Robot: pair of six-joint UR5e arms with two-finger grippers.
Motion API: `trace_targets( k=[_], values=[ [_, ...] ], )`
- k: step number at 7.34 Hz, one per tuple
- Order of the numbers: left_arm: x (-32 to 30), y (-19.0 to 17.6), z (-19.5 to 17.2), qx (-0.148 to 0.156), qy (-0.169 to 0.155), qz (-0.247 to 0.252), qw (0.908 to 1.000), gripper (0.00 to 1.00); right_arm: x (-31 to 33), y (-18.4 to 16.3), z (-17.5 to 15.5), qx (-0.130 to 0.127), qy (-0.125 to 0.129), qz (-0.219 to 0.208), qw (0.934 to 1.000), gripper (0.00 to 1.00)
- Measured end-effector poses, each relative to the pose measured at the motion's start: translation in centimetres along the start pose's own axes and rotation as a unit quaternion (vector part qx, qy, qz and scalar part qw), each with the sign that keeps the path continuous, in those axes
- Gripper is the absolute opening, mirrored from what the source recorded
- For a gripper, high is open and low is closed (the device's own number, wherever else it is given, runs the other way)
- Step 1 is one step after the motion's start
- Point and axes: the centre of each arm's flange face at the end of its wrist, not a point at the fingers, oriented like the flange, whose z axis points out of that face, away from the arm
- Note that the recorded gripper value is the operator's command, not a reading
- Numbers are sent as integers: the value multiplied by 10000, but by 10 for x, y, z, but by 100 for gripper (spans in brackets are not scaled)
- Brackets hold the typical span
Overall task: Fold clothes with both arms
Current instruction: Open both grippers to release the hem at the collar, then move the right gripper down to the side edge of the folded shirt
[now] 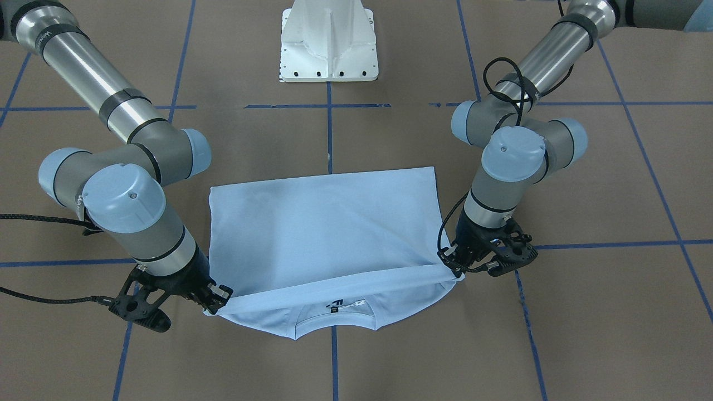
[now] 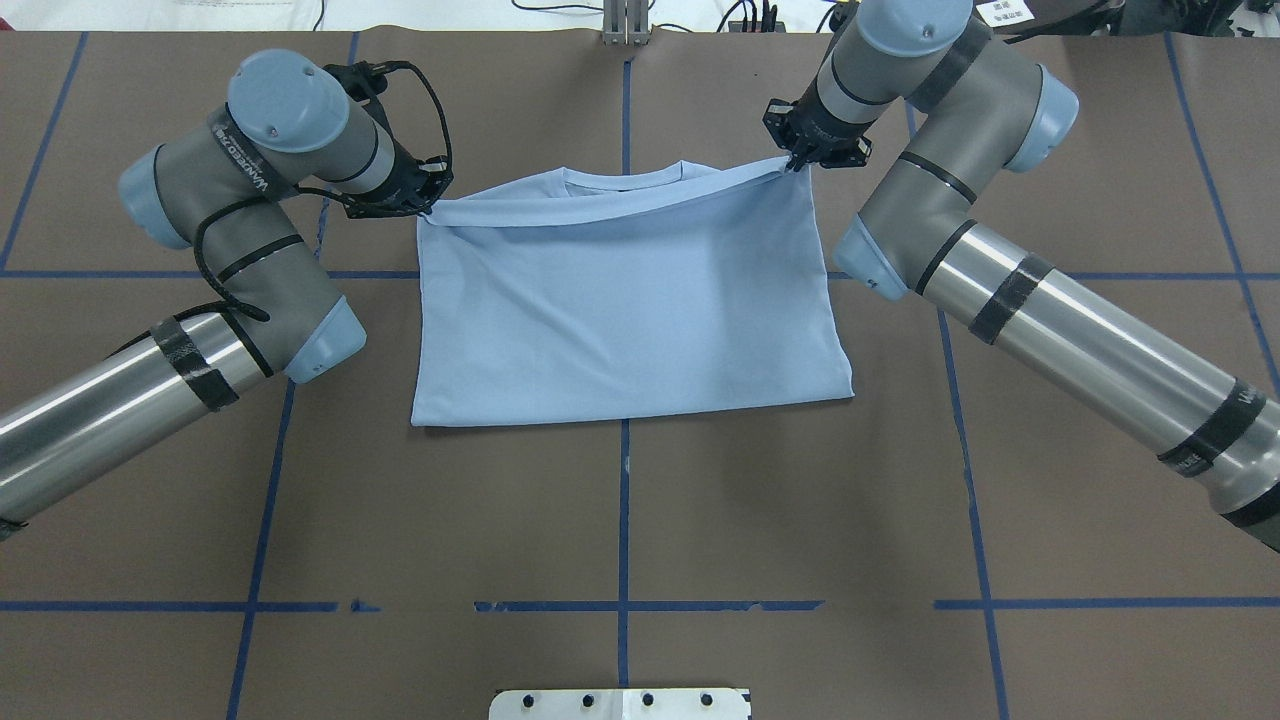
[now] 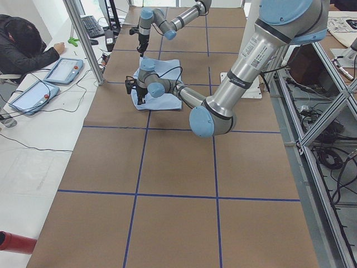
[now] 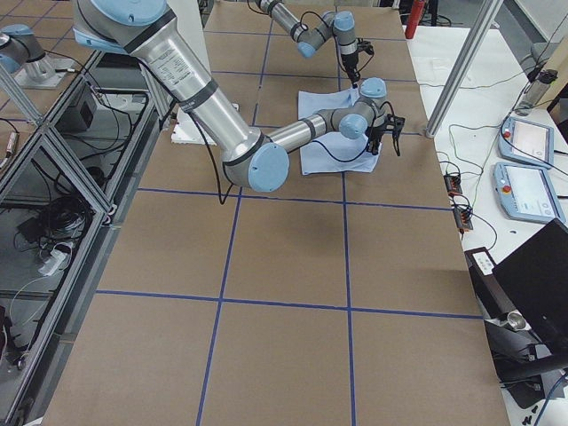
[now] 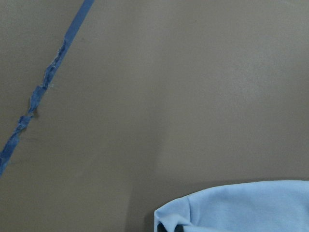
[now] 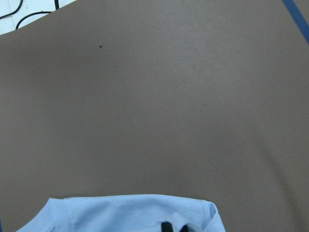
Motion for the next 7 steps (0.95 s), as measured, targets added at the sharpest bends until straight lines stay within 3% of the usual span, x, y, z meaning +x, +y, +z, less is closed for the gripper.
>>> trace_targets(
  k=[1, 2, 7],
  values=[
    [0, 0, 0, 0, 2, 1, 10000, 71, -1, 4, 2, -7, 2, -21, 10000, 33],
    [1, 0, -1, 3, 8, 1, 10000, 100, -2, 6, 3, -4, 1, -20, 10000, 99],
    [12, -4, -10, 42, 83, -5, 10000, 100, 11, 9, -7, -17, -108, -308, 9995, 100]
  ],
)
